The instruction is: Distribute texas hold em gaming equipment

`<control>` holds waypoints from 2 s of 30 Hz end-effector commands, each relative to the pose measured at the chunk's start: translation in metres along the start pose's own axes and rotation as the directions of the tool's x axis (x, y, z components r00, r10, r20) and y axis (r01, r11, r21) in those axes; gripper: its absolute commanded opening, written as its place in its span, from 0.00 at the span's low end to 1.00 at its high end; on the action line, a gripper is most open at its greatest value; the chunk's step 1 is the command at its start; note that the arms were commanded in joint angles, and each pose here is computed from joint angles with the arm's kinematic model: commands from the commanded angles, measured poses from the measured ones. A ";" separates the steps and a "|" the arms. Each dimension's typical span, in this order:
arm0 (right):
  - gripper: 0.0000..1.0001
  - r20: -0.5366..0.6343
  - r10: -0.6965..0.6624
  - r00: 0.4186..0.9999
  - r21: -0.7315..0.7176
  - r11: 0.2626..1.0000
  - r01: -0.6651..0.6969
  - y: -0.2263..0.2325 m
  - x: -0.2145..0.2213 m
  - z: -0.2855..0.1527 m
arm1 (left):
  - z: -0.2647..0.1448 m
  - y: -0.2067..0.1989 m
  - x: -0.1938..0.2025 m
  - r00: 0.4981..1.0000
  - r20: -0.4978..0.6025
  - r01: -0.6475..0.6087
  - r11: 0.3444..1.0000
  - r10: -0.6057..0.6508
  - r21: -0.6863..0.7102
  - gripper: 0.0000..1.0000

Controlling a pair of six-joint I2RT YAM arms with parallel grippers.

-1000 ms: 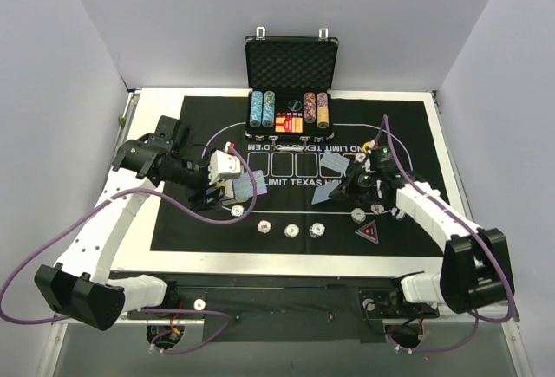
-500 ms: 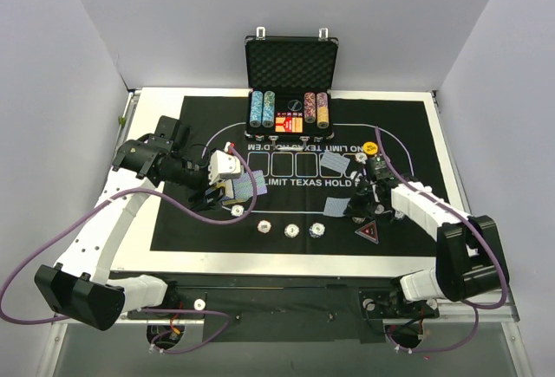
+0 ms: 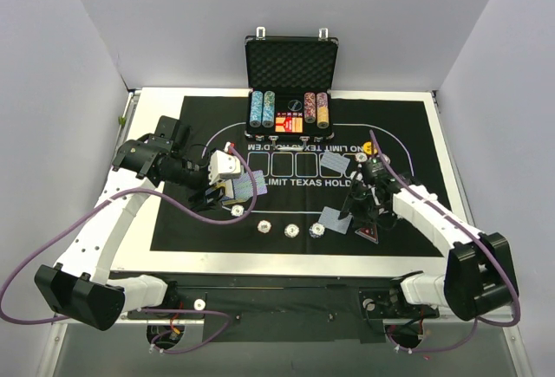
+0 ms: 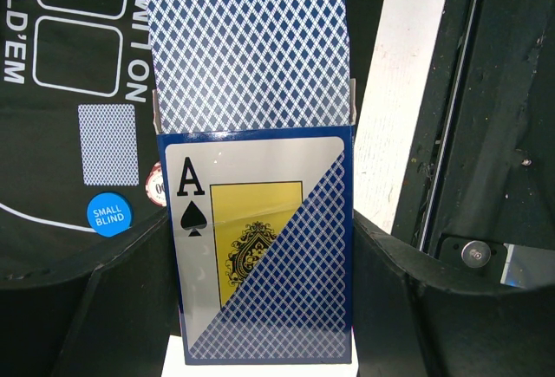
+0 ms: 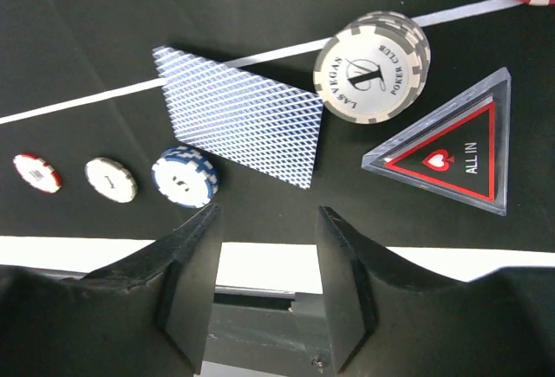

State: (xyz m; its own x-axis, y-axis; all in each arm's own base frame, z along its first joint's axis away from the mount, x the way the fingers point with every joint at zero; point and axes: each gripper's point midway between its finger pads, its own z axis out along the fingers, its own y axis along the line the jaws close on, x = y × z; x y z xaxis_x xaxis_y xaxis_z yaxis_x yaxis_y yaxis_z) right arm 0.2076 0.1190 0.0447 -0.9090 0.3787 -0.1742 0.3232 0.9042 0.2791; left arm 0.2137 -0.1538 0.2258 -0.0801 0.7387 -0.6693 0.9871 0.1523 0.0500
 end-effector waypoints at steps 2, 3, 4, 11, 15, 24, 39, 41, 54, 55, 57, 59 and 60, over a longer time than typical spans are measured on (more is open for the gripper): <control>0.42 0.034 -0.027 0.999 0.023 0.999 0.026 0.005 -0.007 -0.025 | -0.005 0.002 -0.019 0.996 0.068 -0.051 0.999 0.052 -0.017 0.00; 0.42 0.047 -0.034 0.998 0.009 0.999 0.033 0.011 -0.009 -0.028 | -0.005 0.002 -0.018 0.997 0.068 -0.048 0.999 0.049 -0.015 0.00; 0.42 0.058 -0.036 0.998 -0.036 0.999 0.038 0.022 -0.012 -0.035 | -0.004 0.002 -0.017 0.997 0.065 -0.048 0.999 0.048 -0.014 0.00; 0.55 0.151 -0.027 0.988 -0.520 0.848 0.103 0.137 -0.032 -0.115 | -0.002 0.001 -0.016 0.997 0.075 -0.035 0.999 0.036 -0.021 0.00; 0.59 0.166 -0.026 0.986 -0.744 0.653 0.143 0.193 -0.028 -0.164 | 0.003 0.002 -0.014 0.996 0.083 -0.021 1.000 0.022 -0.023 0.00; 0.65 0.147 -0.104 0.984 -0.848 0.499 0.179 0.252 -0.002 -0.184 | 0.005 0.000 -0.012 0.997 0.079 -0.014 1.000 0.015 -0.011 0.00; 0.48 0.060 -0.267 0.962 -0.841 0.505 0.193 0.303 0.043 -0.144 | 0.001 0.003 -0.015 0.997 0.077 -0.026 0.999 0.028 -0.030 0.00; 0.40 0.060 -0.270 0.961 -0.841 0.506 0.194 0.302 0.043 -0.144 | 0.000 0.003 -0.015 0.997 0.078 -0.026 0.999 0.028 -0.032 0.00; 0.11 0.069 -0.268 0.961 -0.790 0.574 0.217 0.272 0.039 -0.131 | -0.001 0.003 -0.015 0.997 0.077 -0.028 0.999 0.030 -0.036 0.00; 0.11 0.070 -0.272 0.960 -0.786 0.578 0.221 0.269 0.040 -0.131 | -0.001 0.002 -0.015 0.997 0.078 -0.028 0.999 0.030 -0.036 0.00; 0.11 0.075 -0.271 0.960 -0.784 0.579 0.225 0.267 0.039 -0.132 | -0.001 0.003 -0.016 0.997 0.079 -0.025 0.999 0.028 -0.036 0.00; 0.11 0.073 -0.272 0.960 -0.784 0.579 0.224 0.264 0.038 -0.133 | -0.002 0.002 -0.018 0.996 0.083 -0.028 0.999 0.031 -0.038 0.00; 0.10 0.081 -0.265 0.961 -0.787 0.575 0.225 0.263 0.035 -0.137 | -0.002 0.002 -0.017 0.996 0.084 -0.027 0.999 0.030 -0.036 0.00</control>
State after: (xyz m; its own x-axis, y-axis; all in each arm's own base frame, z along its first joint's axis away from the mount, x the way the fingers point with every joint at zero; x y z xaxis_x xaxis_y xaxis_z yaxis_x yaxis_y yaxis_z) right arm 0.2280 0.3540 0.2294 -0.9500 0.1403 -0.2790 -0.1873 0.4588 0.8685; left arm 0.2126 -0.1546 0.2129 -0.1140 0.7344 -0.6691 0.9846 0.1732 0.0225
